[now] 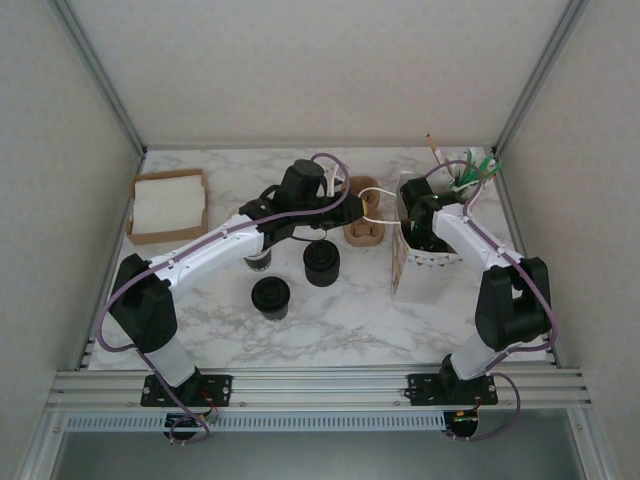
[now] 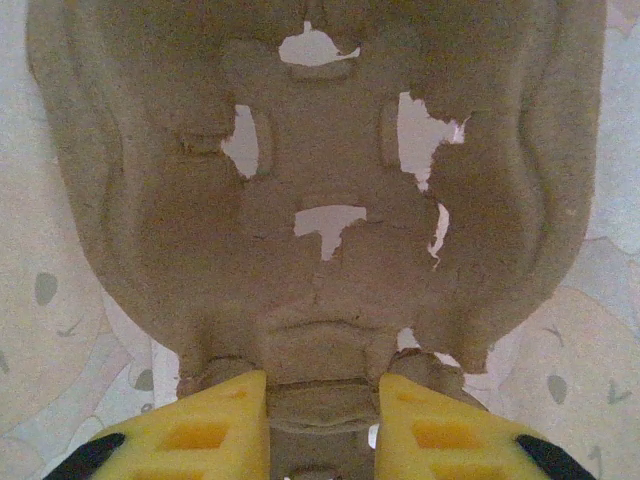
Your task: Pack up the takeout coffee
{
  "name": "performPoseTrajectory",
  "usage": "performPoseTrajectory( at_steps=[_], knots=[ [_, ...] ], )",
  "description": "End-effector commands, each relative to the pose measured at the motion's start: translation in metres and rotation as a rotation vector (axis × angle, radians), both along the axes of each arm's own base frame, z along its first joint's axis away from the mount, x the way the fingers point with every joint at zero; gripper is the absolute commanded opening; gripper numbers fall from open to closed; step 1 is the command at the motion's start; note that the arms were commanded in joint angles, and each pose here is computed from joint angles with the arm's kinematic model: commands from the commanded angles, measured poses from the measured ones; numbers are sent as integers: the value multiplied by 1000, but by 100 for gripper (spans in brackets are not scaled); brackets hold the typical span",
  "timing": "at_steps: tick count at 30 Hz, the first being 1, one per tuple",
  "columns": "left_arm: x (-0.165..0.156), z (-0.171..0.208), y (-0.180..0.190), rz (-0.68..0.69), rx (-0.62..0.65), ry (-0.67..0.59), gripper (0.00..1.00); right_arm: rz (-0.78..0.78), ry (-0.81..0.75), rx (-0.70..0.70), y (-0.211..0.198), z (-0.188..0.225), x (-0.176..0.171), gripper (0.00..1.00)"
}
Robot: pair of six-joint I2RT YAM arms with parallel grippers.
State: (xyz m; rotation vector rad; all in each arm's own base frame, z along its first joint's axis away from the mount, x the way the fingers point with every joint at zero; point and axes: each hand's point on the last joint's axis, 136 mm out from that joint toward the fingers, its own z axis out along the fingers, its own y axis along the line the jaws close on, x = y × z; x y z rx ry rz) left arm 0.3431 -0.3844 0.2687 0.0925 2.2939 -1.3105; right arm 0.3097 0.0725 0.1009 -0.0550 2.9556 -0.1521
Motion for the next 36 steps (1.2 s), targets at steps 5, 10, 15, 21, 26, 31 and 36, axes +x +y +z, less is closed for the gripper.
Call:
performPoseTrajectory(
  at_steps=[5,10,15,21,26,31,36],
  knots=[
    [-6,24,-1,-4,-54,-39,0,-28,51,24,1,-15,-10,28],
    [-7,24,-4,-6,-53,-34,0,-28,62,42,5,-18,-11,28],
    [-14,27,-8,-13,-58,-29,0,-29,74,55,7,-17,-15,29],
    [-26,36,-9,-9,-72,-31,2,-29,62,78,9,-5,-19,32],
    [-31,34,-7,3,-73,-24,5,-29,52,69,6,2,-21,35],
    [-32,35,-5,13,-72,-24,10,-29,26,66,4,15,-21,38],
    [-33,39,-4,20,-76,-30,17,-28,-3,61,1,30,-23,45]
  ],
)
